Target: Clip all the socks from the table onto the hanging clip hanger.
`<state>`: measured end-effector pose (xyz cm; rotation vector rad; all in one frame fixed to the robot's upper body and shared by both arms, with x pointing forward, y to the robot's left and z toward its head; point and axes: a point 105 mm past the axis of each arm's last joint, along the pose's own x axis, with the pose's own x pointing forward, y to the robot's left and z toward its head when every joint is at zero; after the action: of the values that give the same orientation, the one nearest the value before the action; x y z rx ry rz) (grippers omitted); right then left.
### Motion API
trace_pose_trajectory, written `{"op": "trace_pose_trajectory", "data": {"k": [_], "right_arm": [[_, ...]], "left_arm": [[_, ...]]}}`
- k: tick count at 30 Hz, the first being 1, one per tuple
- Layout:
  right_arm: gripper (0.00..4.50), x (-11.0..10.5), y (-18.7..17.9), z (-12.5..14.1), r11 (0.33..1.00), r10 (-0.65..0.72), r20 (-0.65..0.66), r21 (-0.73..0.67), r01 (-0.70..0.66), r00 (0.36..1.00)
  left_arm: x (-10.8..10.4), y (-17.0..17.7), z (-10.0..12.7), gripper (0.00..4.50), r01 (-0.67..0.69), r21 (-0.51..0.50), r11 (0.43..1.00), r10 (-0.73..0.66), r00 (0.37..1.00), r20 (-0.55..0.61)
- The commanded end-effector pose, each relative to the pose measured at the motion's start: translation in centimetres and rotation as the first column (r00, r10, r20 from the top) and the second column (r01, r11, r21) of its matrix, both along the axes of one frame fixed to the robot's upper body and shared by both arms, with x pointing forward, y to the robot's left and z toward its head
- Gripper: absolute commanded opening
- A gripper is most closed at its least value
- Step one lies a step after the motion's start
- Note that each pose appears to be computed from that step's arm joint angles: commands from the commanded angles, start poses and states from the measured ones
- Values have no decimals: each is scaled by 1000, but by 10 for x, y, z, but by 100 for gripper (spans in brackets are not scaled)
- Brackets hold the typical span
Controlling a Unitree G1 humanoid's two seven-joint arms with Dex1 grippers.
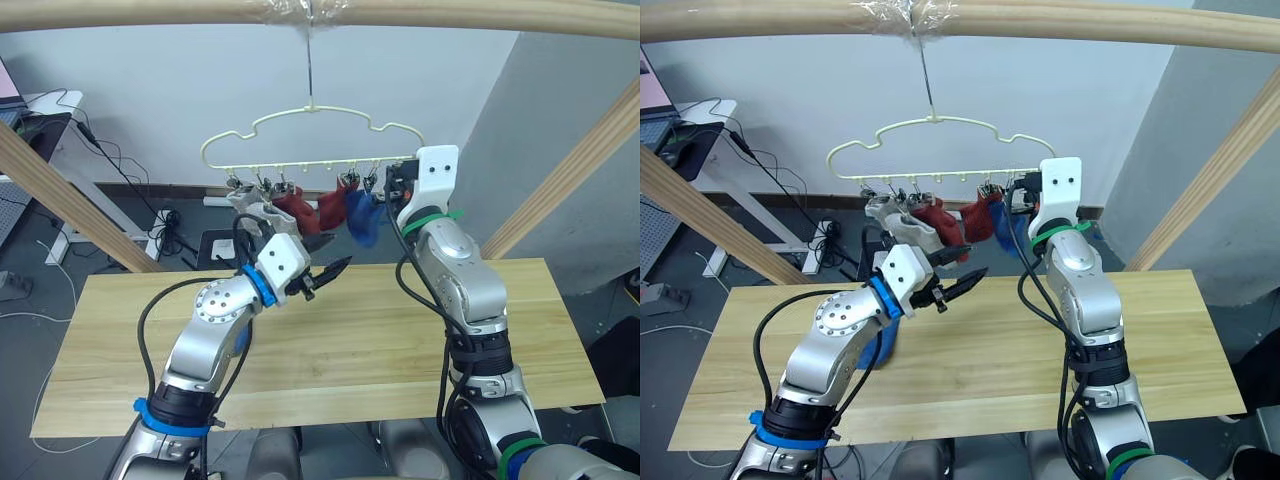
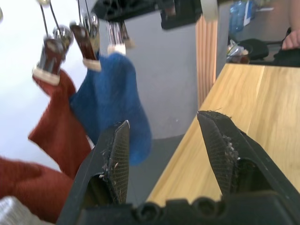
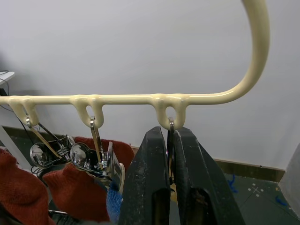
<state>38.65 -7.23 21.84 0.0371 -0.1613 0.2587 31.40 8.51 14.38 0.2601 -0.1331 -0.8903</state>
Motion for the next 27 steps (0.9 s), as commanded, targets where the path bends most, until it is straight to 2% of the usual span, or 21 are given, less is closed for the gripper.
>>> {"op": "trace_pose_trajectory", "data": {"k": [1, 2, 5, 8, 10, 16, 23, 27], "right_arm": [[4, -3, 0, 14, 1000, -1, 55, 5, 1, 998], [4, -3, -1, 14, 1000, -1, 56, 4, 1, 998], [0, -3, -1, 15, 1000, -1, 56, 3, 1, 998], [0, -3, -2, 15, 1000, 1, 54, 0, -1, 999], [0, -2, -2, 15, 1000, 5, 51, -3, -5, 999], [0, -2, -1, 14, 1000, 20, 44, -14, -20, 999], [0, -4, 0, 13, 999, 31, 36, -27, -30, 999], [0, -4, 0, 13, 999, 33, 35, -28, -32, 999]], "left_arm": [[-7, 11, 3, 258, -72, -32, 997, 73, 997, 17], [-7, 19, -1, 258, -128, -56, 990, 127, 992, -9], [-6, 50, -19, 312, -310, -89, 947, 302, 949, -93], [-2, 93, -42, 394, -514, -75, 854, 496, 850, -175], [1, 119, -61, 448, -599, -39, 800, 574, 782, -244], [12, 169, -99, 448, -731, 23, 682, 684, 627, -373], [25, 169, -125, 448, -686, 107, 719, 659, 626, -417], [22, 166, -145, 448, -653, 211, 727, 671, 613, -417]]}}
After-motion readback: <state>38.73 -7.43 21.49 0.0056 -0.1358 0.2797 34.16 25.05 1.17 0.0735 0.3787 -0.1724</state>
